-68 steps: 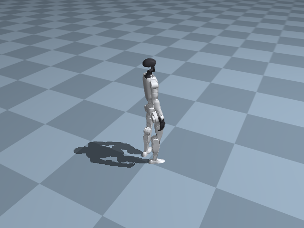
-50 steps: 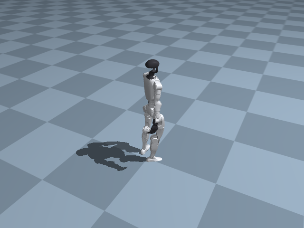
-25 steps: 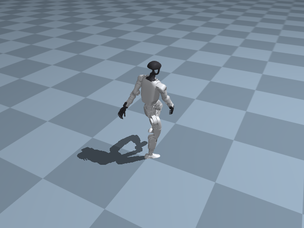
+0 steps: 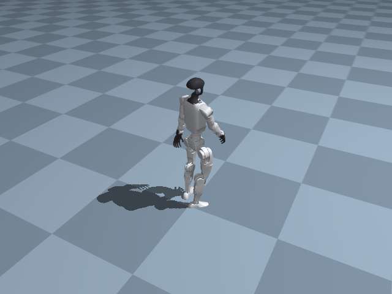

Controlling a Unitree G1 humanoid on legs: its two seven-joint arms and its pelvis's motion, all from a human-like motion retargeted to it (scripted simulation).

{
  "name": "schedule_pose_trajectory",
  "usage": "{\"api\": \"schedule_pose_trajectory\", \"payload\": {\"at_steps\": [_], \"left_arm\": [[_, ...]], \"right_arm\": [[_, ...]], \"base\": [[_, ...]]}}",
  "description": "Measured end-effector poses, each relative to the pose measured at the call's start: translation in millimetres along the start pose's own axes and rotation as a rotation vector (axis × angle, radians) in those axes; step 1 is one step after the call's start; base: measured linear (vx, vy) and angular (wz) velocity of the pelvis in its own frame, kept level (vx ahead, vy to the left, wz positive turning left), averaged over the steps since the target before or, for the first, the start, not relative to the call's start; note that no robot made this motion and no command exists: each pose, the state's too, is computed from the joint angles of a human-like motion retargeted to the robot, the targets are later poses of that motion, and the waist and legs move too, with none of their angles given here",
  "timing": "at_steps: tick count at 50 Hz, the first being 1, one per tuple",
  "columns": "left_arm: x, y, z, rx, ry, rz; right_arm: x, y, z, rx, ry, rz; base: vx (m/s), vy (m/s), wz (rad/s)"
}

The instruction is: In place motions

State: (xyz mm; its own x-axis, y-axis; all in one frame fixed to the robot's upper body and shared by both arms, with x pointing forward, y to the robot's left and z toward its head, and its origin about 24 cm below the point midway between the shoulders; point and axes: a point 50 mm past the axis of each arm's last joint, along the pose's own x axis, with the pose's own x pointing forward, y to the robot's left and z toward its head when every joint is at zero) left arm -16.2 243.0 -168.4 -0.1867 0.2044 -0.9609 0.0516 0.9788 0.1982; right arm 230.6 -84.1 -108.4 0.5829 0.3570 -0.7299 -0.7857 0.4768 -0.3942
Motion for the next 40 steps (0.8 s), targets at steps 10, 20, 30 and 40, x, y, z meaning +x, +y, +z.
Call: {"api": "schedule_pose_trajectory", "payload": {"at_steps": [10, 20, 30, 40], "left_arm": [[-17.0, 23.8, 72.2, -0.007, -0.220, 0.035], [-1.9, 13.2, -25.6, -0.112, 0.121, -0.071], [-2.9, 3.0, -46.1, -0.027, 0.251, -0.105], [-115.5, -30.5, 239.2, 0.221, -0.639, -0.092]], "right_arm": [[-15.1, 54.4, -54.3, 0.198, 0.285, 0.123], [-14.0, 30.2, -48.4, -0.114, 0.180, 0.072], [-65.6, 66.6, -140.0, 0.069, 0.477, 0.055], [-199.5, 159.6, -235.0, 0.400, 1.119, 0.271]], "base": [[0.07, 0.15, -0.08], [0.15, 0.11, -0.30], [0.19, 0.12, 0.01], [-0.15, 0.17, 0.41]]}}
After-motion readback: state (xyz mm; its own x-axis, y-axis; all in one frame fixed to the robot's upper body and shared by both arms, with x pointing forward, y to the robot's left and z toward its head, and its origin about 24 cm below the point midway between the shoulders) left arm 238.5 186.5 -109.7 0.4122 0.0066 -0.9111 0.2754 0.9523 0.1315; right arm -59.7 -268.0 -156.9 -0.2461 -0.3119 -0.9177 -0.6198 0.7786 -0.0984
